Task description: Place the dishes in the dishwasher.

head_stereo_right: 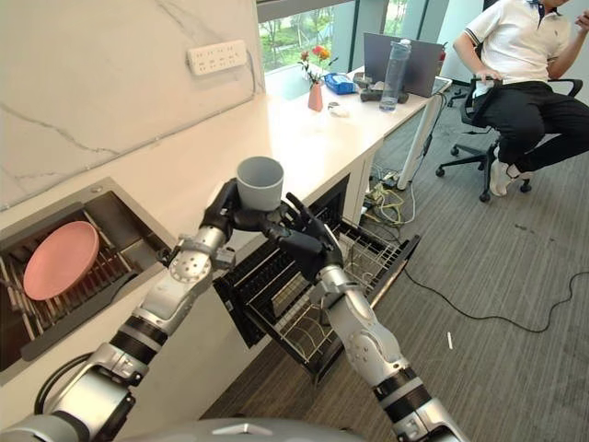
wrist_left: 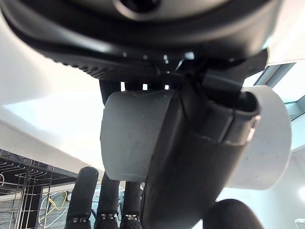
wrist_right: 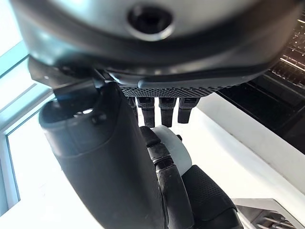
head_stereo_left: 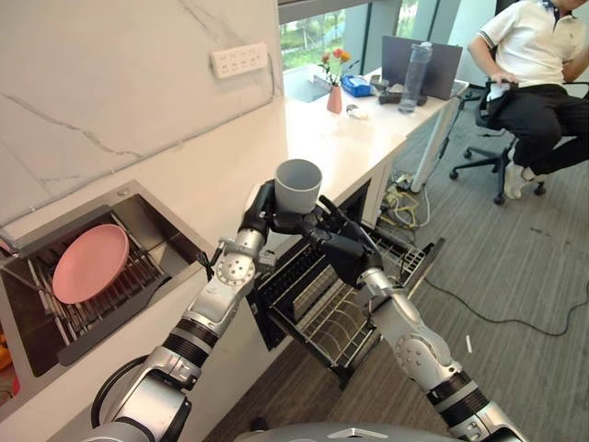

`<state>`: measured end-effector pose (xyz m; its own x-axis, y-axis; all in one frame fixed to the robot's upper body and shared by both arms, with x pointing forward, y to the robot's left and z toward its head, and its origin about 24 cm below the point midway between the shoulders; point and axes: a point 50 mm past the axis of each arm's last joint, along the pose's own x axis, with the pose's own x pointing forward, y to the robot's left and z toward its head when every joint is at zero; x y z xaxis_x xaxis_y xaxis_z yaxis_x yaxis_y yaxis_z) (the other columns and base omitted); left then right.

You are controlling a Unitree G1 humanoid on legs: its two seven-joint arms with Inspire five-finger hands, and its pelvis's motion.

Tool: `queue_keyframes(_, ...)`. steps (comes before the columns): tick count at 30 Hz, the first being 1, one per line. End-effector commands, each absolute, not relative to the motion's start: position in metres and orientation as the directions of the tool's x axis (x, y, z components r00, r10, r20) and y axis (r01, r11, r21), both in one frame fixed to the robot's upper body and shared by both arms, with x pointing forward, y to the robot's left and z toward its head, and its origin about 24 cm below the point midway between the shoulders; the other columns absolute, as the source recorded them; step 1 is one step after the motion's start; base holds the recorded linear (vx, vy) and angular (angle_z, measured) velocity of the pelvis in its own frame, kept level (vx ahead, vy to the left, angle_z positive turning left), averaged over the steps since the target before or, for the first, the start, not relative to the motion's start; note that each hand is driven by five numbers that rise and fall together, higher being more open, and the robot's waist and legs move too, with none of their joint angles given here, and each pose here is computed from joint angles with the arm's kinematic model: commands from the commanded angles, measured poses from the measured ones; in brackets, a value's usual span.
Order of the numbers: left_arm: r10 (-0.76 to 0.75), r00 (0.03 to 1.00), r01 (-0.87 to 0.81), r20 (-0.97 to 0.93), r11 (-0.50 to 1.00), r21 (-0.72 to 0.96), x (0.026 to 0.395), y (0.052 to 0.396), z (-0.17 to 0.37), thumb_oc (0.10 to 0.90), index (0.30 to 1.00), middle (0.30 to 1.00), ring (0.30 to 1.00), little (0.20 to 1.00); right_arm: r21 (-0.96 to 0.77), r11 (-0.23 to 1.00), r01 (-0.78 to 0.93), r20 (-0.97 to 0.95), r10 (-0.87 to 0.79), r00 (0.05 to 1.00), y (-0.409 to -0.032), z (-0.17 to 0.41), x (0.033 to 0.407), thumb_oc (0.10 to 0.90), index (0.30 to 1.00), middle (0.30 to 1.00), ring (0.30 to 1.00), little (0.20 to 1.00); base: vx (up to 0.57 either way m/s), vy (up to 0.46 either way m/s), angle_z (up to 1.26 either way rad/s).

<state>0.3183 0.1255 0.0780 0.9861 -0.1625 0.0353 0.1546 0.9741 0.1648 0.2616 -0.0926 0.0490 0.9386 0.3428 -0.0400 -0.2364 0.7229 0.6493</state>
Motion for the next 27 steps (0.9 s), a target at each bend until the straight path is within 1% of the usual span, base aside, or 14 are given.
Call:
queue_keyframes(1, -0.272, 0.931, 0.211, 0.242, 0.945, 0.252, 0.345, 0.094, 0.134, 0.4, 0.3, 0.3, 0.3, 0.3, 0.63, 0.627, -0.458, 0.38, 0.265, 0.886, -0.098, 0.132, 0.275, 0.8, 0.9, 0.9, 0.9, 0.9, 0.0, 0.0, 0.0)
queue_keyframes(2, -0.272, 0.931, 0.211, 0.242, 0.945, 0.251, 0.345, 0.093, 0.134, 0.4, 0.3, 0.3, 0.3, 0.3, 0.63, 0.627, -0.458, 0.38, 0.265, 0.886, -0.098, 0.132, 0.275, 0.8, 0.9, 0.9, 0.9, 0.9, 0.0, 0.0, 0.0)
queue_keyframes(3, -0.275, 0.929, 0.212, 0.247, 0.943, 0.255, 0.345, 0.094, 0.135, 0.4, 0.3, 0.3, 0.3, 0.3, 0.571, 0.682, -0.457, 0.383, 0.271, 0.883, -0.104, 0.134, 0.275, 0.8, 0.9, 0.9, 0.9, 0.9, 0.0, 0.0, 0.0)
queue_keyframes(4, -0.275, 0.929, 0.212, 0.247, 0.943, 0.255, 0.345, 0.094, 0.135, 0.4, 0.3, 0.3, 0.3, 0.3, 0.571, 0.682, -0.457, 0.383, 0.271, 0.883, -0.104, 0.134, 0.275, 0.8, 0.9, 0.9, 0.9, 0.9, 0.0, 0.0, 0.0)
queue_keyframes(5, -0.278, 0.927, 0.212, 0.251, 0.942, 0.26, 0.344, 0.096, 0.136, 0.4, 0.3, 0.3, 0.3, 0.3, 0.48, 0.757, -0.443, 0.385, 0.273, 0.882, -0.111, 0.136, 0.277, 0.8, 0.9, 0.9, 0.9, 0.9, 0.0, 0.0, 0.0)
queue_keyframes(6, -0.278, 0.926, 0.212, 0.255, 0.942, 0.26, 0.344, 0.096, 0.137, 0.4, 0.3, 0.3, 0.3, 0.3, 0.439, 0.786, -0.435, 0.391, 0.269, 0.88, -0.114, 0.138, 0.277, 0.8, 0.9, 0.9, 0.9, 0.9, 0.0, 0.0, 0.0)
queue_keyframes(8, -0.281, 0.924, 0.214, 0.259, 0.942, 0.259, 0.344, 0.095, 0.137, 0.4, 0.3, 0.3, 0.3, 0.3, 0.416, 0.798, -0.436, 0.397, 0.272, 0.877, -0.115, 0.139, 0.277, 0.8, 0.9, 0.9, 0.9, 0.9, 0.0, 0.0, 0.0)
queue_keyframes(9, -0.286, 0.921, 0.218, 0.265, 0.942, 0.257, 0.343, 0.095, 0.138, 0.4, 0.3, 0.3, 0.3, 0.3, 0.37, 0.823, -0.431, 0.398, 0.279, 0.874, -0.114, 0.141, 0.279, 0.8, 0.9, 0.9, 0.9, 0.9, 0.0, 0.0, 0.0)
queue_keyframes(12, -0.29, 0.917, 0.222, 0.274, 0.942, 0.253, 0.343, 0.093, 0.141, 0.4, 0.3, 0.3, 0.3, 0.3, 0.315, 0.835, -0.452, 0.408, 0.311, 0.858, -0.107, 0.146, 0.282, 0.8, 0.9, 0.9, 0.9, 0.9, 0.0, 0.0, 0.0)
queue_keyframes(16, -0.303, 0.909, 0.235, 0.286, 0.94, 0.249, 0.343, 0.088, 0.144, 0.4, 0.3, 0.3, 0.3, 0.3, 0.289, 0.823, -0.489, 0.408, 0.356, 0.84, -0.095, 0.149, 0.285, 0.8, 0.9, 0.9, 0.9, 0.9, 0.0, 0.0, 0.0)
queue_keyframes(22, -0.305, 0.908, 0.24, 0.285, 0.94, 0.243, 0.343, 0.086, 0.145, 0.4, 0.3, 0.3, 0.3, 0.3, 0.287, 0.82, -0.495, 0.391, 0.372, 0.842, -0.089, 0.148, 0.289, 0.8, 0.9, 0.9, 0.9, 0.9, 0.0, 0.0, 0.0)
queue_keyframes(27, -0.312, 0.908, 0.246, 0.279, 0.937, 0.248, 0.344, 0.083, 0.144, 0.4, 0.3, 0.3, 0.3, 0.3, 0.264, 0.838, -0.477, 0.332, 0.385, 0.861, -0.082, 0.138, 0.296, 0.8, 0.9, 0.9, 0.9, 0.9, 0.0, 0.0, 0.0)
